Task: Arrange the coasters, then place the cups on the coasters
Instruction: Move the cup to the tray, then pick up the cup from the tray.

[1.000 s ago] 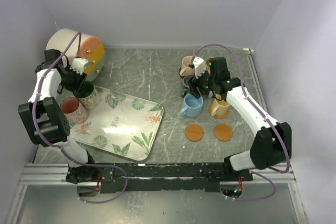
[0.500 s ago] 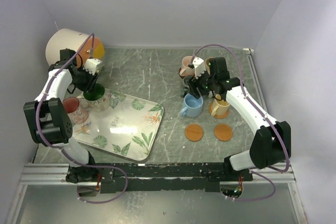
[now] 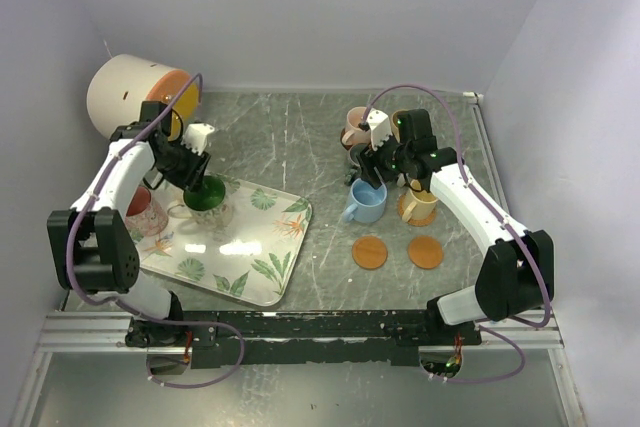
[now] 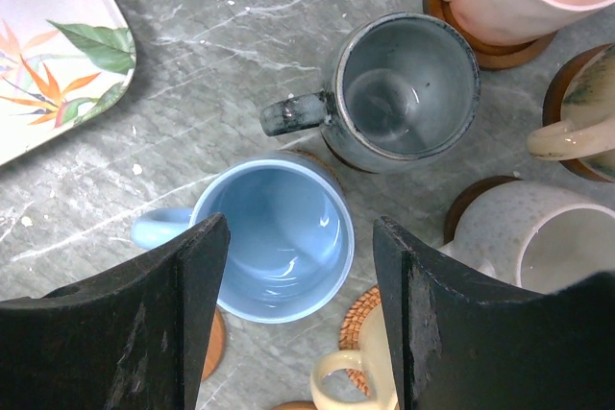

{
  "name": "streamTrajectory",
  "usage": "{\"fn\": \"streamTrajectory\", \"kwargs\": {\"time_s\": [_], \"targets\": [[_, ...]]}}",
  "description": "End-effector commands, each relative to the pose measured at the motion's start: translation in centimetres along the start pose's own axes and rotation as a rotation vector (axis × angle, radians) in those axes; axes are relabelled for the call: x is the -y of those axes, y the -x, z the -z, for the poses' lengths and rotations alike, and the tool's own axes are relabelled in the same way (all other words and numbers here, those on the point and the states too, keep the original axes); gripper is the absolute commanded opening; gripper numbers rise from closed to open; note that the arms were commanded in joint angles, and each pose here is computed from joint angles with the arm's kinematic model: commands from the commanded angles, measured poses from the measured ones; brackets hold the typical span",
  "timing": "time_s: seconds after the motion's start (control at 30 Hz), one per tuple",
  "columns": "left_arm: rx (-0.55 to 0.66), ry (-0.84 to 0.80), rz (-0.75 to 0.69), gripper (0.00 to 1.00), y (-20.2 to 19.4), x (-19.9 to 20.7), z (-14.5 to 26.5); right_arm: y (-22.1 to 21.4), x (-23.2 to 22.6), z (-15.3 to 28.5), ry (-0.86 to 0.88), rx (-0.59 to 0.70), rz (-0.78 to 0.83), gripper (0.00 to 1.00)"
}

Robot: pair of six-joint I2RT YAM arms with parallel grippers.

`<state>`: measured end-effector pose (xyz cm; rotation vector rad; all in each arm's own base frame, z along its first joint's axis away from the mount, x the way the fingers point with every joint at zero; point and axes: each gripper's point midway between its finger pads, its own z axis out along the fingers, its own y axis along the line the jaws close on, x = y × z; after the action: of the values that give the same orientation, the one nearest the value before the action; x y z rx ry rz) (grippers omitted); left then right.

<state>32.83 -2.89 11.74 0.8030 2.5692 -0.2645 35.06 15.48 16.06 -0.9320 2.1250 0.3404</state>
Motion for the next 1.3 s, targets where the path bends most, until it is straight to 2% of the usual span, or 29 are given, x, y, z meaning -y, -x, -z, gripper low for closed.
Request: {"fn": "streamTrajectory", "kwargs": {"time_s": [0.0, 0.1, 0.2, 0.5, 0.67, 0.9, 1.0, 1.17, 1.27], "targets": [[-0.061, -0.101, 0.010, 0.51, -1.6, 4.3, 1.3, -0.2, 0.1, -0.3, 0.000, -0.002, 0.003, 0.62], [-0.077, -0.154, -0.042, 0.52, -2.4, 6.0, 1.9, -0.2, 0.1, -0.3, 0.000, -0.001, 0.005, 0.62], [-0.033, -0.172, -0.116, 0.53, -1.9, 6.8, 2.7, -0.2, 0.1, -0.4, 0.004, -0.002, 0.004, 0.62], [0.070, -0.043, -0.265, 0.62, 1.7, 3.9, 0.7, -0.2, 0.1, -0.3, -0.001, -0.002, 0.004, 0.62], [0.025, -0.043, -0.328, 0.62, 1.9, 3.6, -0.7, 0.1, 0.2, 0.1, -0.006, 0.006, 0.006, 0.62], [-0.028, -0.047, -0.348, 0.51, 0.6, 3.6, -1.1, 1.2, -0.5, 1.2, 0.014, 0.059, 0.041, 0.62], [-0.003, -0.080, -0.342, 0.41, 0.7, 4.2, -1.5, 2.1, -1.7, 1.7, 0.084, 0.098, 0.076, 0.62], [0.039, -0.139, -0.273, 0.10, 1.8, 5.8, -2.0, 3.7, -3.3, 2.9, 0.170, 0.162, 0.148, 0.62], [0.072, -0.142, -0.235, 0.07, 3.2, 6.7, -1.0, 4.9, -3.6, 3.4, 0.192, 0.175, 0.156, 0.62]]}}
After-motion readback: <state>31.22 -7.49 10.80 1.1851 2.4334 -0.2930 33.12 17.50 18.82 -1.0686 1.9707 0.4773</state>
